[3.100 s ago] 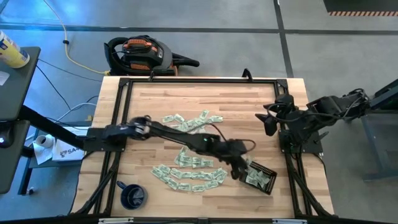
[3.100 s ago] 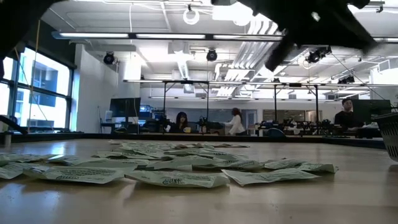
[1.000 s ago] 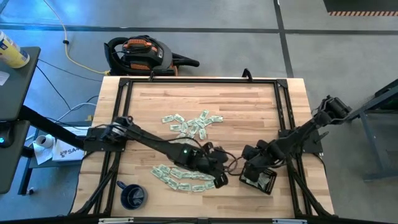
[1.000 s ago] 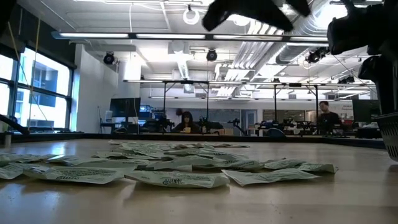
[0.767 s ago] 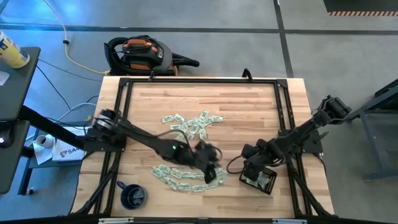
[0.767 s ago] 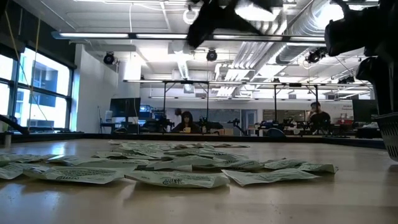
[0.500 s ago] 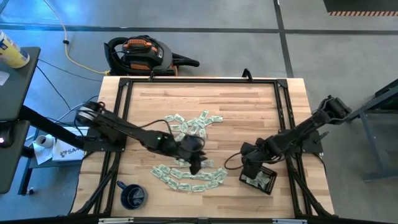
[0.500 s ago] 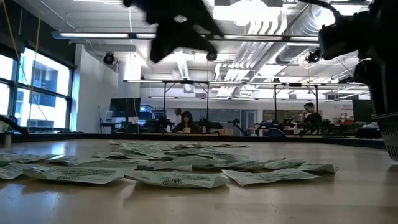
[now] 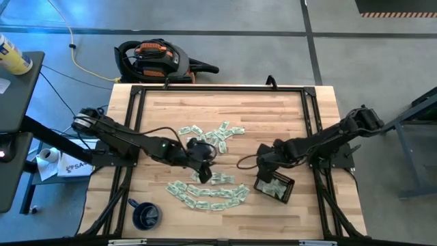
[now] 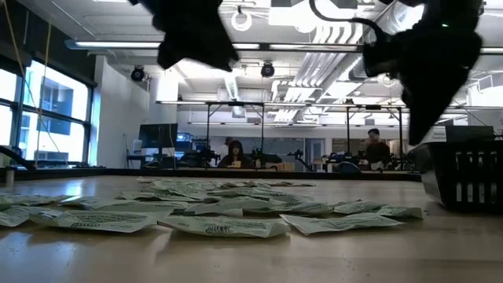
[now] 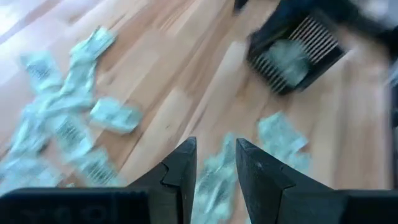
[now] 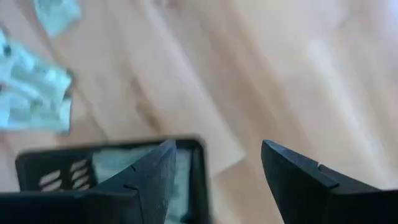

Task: Pick and place Stevia / Truvia into bins
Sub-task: Adjust the black bin

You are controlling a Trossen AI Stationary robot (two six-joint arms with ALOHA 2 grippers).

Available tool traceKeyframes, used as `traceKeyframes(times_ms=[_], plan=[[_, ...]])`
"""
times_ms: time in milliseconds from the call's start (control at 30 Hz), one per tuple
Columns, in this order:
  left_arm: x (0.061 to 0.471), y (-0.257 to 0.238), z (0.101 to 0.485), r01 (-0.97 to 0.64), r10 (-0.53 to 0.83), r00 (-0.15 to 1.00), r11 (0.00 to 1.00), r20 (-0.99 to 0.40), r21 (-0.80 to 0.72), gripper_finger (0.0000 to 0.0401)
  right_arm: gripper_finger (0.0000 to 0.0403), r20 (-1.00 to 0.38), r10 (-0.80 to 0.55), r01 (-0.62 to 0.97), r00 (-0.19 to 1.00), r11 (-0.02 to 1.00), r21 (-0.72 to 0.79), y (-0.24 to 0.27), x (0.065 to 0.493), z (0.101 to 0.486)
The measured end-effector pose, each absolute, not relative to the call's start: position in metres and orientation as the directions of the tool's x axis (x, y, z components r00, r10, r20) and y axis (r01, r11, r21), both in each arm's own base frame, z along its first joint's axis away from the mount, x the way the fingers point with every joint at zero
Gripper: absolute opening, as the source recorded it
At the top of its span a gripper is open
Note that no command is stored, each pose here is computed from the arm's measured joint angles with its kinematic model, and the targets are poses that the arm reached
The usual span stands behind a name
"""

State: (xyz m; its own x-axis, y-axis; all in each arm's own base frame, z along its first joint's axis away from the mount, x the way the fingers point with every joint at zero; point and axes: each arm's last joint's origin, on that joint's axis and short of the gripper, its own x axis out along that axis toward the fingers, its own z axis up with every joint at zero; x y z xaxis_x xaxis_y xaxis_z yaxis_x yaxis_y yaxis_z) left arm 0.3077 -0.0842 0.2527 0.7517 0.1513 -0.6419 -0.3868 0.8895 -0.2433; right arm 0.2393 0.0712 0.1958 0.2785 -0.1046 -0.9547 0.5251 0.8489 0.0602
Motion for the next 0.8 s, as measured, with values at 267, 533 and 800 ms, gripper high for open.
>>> traceKeyframes(times_ms=[267,533,800], plan=[[0.302,-0.083,0.249,-0.400,0.163,0.706,0.895,-0.689,-0.199,0.0145,0.0227,-0.965,-0.036,0.469,0.261,0.878,0.094,0.064,0.245,0.212],[0.301,-0.082,0.248,-0.405,0.169,0.697,0.895,-0.697,-0.188,0.0145,0.0227,-0.979,0.144,0.389,0.141,0.902,0.189,0.089,0.227,0.196],[0.302,-0.082,0.248,-0.414,0.176,0.699,0.890,-0.693,-0.191,0.0145,0.0225,-0.977,0.116,0.430,0.180,0.884,0.184,0.083,0.245,0.170]])
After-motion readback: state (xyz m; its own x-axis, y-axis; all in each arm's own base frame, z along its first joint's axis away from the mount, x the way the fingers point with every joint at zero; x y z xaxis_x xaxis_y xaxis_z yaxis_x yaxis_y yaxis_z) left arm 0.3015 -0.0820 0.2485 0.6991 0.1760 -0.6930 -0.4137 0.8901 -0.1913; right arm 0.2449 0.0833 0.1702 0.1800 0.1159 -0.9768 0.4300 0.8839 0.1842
